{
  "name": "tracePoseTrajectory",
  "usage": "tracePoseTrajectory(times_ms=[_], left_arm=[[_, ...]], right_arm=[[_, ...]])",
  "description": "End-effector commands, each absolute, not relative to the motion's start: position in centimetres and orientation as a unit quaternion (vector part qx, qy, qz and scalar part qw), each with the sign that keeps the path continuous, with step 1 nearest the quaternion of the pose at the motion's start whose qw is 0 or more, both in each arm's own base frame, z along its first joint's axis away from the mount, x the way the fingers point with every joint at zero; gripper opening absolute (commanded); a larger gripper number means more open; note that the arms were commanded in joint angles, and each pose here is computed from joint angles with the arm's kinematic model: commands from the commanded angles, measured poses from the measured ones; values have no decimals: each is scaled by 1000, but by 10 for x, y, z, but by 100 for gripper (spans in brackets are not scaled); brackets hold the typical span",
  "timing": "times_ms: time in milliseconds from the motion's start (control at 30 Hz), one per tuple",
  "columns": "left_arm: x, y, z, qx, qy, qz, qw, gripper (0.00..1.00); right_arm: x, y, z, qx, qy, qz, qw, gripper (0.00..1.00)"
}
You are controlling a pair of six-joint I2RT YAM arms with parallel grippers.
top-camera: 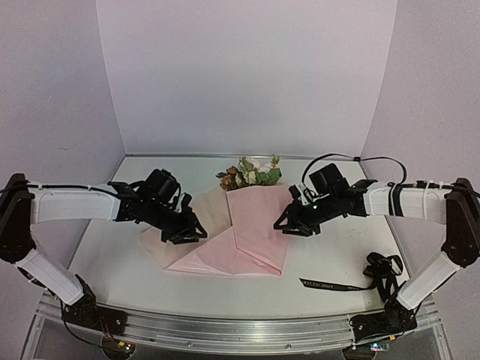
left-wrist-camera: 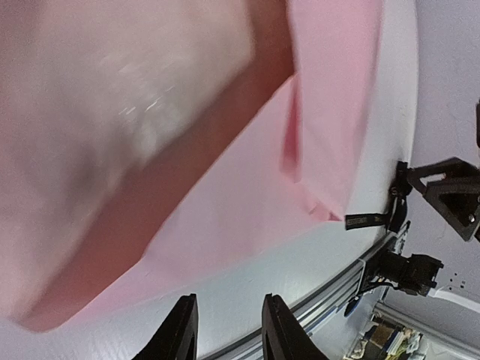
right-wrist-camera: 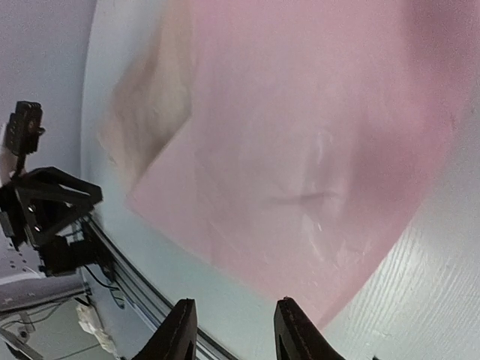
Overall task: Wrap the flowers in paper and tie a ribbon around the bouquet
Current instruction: Press the fold line of the 2/3-folded wrapping paper, then pick up the two-thirds-folded wrapping paper from the center of the board.
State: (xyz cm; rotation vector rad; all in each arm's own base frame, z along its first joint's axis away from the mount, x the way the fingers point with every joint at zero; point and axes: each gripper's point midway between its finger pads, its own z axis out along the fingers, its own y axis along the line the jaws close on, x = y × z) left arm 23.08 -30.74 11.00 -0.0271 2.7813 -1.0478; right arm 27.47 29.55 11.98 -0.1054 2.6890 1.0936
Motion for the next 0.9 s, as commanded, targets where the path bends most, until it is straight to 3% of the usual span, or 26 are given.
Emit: tracePoseTrajectory(times_ms=[0,233,867], left_arm=[[200,-256,87,-127,943,-300,67,34],[168,-231,64,-186,938,-287,55,45],[184,-223,38,-311,908,-267,89,43]], right_arm=[[235,273,92,-96,944,296,113,36],[210,276,74,-119,943,291,106,38],[214,320,55,-160,944,277,86,38]])
